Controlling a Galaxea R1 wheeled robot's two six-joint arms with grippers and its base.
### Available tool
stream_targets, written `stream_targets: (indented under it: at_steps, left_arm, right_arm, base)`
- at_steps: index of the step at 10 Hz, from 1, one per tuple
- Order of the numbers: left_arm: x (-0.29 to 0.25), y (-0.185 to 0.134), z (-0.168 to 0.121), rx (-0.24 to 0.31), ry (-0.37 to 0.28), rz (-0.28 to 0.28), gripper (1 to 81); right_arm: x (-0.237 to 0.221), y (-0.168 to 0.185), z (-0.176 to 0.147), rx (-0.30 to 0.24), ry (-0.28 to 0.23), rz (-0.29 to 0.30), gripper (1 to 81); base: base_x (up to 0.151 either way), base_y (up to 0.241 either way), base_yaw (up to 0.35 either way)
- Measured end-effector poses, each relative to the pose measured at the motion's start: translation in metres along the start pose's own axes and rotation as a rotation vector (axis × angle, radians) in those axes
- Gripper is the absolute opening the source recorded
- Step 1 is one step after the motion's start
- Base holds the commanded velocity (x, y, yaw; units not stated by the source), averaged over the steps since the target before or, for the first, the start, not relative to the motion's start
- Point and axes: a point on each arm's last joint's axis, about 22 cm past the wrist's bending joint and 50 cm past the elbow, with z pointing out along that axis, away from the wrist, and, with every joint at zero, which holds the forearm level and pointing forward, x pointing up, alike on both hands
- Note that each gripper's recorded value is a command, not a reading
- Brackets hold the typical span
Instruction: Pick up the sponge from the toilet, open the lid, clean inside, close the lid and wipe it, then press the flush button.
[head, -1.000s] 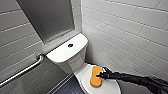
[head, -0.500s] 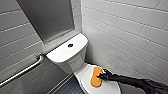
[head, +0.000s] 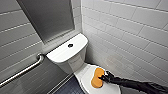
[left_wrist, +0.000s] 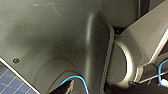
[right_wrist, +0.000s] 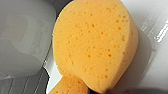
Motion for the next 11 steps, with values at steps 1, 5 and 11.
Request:
stream_targets:
  at_steps: [1, 5, 11]
  left_arm:
    - [0.000, -0.001, 0.000, 0.001, -0.001, -0.001, 81.1]
    - [0.000, 0.006, 0.003, -0.009, 0.000, 0.001, 81.1]
    - [0.001, 0.007, 0.003, -0.010, 0.001, 0.001, 81.1]
  right_arm:
    - [-0.006, 0.010, -0.010, 0.001, -0.005, 0.008, 1.0]
    - [-0.030, 0.062, -0.058, -0.022, 0.013, 0.056, 1.0]
    - [-0.081, 0.133, -0.138, -0.083, 0.030, 0.133, 1.0]
  base:
    - [0.000, 0.000, 0.000]
    - [0.000, 0.000, 0.000]
    - [0.000, 0.000, 0.000]
